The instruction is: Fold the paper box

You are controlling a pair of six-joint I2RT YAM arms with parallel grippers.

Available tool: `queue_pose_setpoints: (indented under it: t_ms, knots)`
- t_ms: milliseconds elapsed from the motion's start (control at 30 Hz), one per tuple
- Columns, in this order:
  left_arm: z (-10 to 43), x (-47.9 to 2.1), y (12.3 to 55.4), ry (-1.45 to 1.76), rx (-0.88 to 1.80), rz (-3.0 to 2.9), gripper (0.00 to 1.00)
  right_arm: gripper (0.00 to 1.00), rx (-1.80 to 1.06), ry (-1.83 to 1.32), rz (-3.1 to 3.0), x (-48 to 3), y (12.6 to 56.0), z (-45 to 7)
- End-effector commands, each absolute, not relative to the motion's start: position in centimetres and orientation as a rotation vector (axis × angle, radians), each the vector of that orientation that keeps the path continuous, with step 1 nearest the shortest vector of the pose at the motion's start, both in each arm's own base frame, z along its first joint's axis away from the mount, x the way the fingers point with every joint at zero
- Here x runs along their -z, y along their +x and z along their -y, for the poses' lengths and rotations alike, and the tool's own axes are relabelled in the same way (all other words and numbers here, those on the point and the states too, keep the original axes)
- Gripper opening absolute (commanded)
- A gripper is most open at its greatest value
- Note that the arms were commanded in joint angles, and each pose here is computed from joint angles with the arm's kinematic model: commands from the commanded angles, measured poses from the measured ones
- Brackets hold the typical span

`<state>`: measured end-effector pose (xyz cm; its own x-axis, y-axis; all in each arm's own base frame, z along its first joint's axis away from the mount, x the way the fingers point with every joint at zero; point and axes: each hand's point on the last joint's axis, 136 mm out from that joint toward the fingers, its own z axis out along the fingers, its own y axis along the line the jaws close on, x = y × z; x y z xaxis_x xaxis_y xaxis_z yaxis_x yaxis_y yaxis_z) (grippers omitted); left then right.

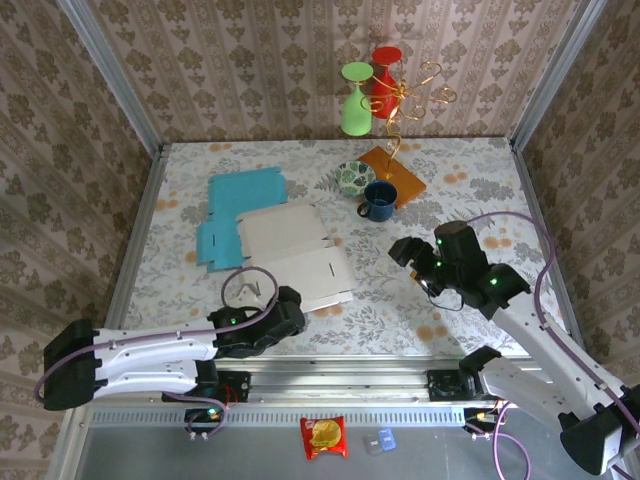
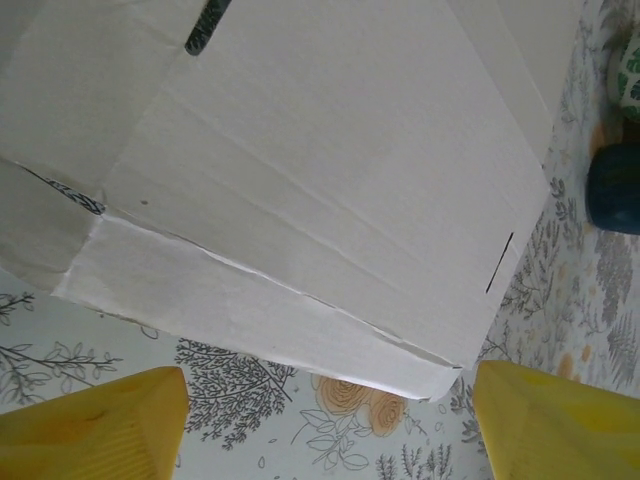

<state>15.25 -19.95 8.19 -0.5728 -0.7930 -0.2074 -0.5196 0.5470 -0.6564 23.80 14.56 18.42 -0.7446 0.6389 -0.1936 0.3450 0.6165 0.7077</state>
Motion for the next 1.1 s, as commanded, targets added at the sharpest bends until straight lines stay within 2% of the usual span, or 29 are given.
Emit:
queue_pose_setpoints:
  t_ms: [0,133,767,1067]
  knots:
    - [19.8,-7.6,15.6,-1.283,0.815,-2.167,0.75,0.81,-1.055,0.787,-2.377,-19.4,23.9,-15.9]
    - [19.7,-5.9,15.4,-1.366,0.819,-2.146,0.72,0.81,-1.073,0.795,-2.391,-18.9,23.8,-16.2]
    - [19.4,-3.9,16.3,-1.442,0.885,-2.026,0.68,0.81,-1.088,0.827,-2.421,-17.2,23.9,-16.8]
    - [19.5,-4.6,17.9,-1.385,0.952,-1.895,0.44,0.80,-1.095,0.839,-2.431,-16.4,23.6,-16.8]
